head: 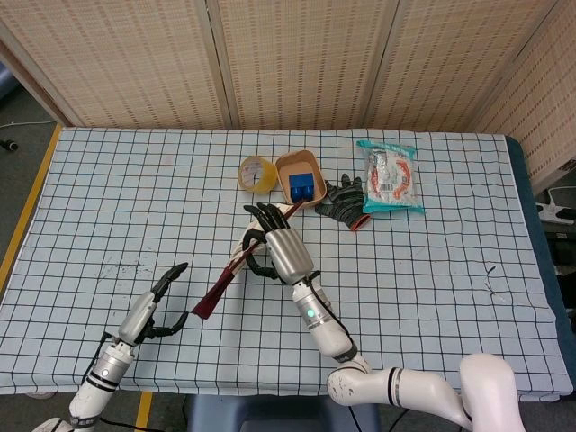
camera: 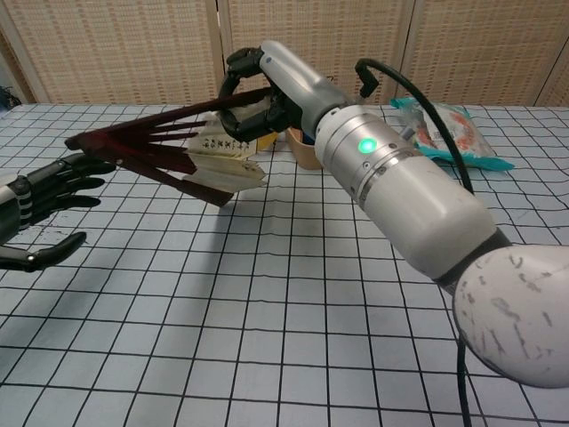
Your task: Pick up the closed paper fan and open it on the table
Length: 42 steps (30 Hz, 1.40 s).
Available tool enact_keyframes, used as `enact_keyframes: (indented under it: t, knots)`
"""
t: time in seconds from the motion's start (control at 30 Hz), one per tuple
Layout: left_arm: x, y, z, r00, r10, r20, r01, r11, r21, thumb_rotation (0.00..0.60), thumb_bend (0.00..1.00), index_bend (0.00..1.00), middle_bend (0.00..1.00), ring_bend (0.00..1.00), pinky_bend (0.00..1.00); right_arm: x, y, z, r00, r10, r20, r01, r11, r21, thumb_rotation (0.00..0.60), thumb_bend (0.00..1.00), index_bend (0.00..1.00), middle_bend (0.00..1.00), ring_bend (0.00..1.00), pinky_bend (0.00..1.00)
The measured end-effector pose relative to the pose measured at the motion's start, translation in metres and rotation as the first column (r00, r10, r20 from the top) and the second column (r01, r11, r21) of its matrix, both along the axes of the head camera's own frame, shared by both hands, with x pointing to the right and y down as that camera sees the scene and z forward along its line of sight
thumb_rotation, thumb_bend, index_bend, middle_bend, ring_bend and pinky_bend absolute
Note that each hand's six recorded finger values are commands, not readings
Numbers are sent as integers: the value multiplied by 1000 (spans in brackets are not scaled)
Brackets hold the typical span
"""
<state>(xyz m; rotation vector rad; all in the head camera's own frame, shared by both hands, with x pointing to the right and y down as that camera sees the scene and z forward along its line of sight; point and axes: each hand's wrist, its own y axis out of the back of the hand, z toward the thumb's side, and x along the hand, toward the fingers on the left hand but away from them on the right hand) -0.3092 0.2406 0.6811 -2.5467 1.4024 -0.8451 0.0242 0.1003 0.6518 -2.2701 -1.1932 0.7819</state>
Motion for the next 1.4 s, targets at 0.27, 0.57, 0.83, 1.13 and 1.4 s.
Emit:
enact_keyframes:
  t: [0.27,0.57,0.83,1.13,1.4]
  knots:
    - [47,-2,-4,989,-88,-117,85,996,-24,600,430,0,0,0,95,-13,-7,-14,999,35,41,-35,999,-1,600,625,645,82,0,0]
    - [54,-17,6,993,-115,14,113,988,104,600,417,97,0,0,97,-29,-7,-21,995,53,80,-52,998,-19,600,638,644,82,0,0]
    - [53,-37,8,969,-238,69,218,950,225,600,447,277,0,0,102,-33,-6,-25,995,48,86,-47,999,-11,600,638,641,82,0,0]
    - [40,-39,10,955,-278,106,240,931,275,600,490,367,0,0,110,-16,-14,-34,996,50,76,-52,998,33,600,639,635,82,0,0]
    - [34,-41,13,953,-272,130,226,931,287,600,485,359,0,0,110,14,-23,-46,998,51,44,-55,994,95,600,638,627,82,0,0]
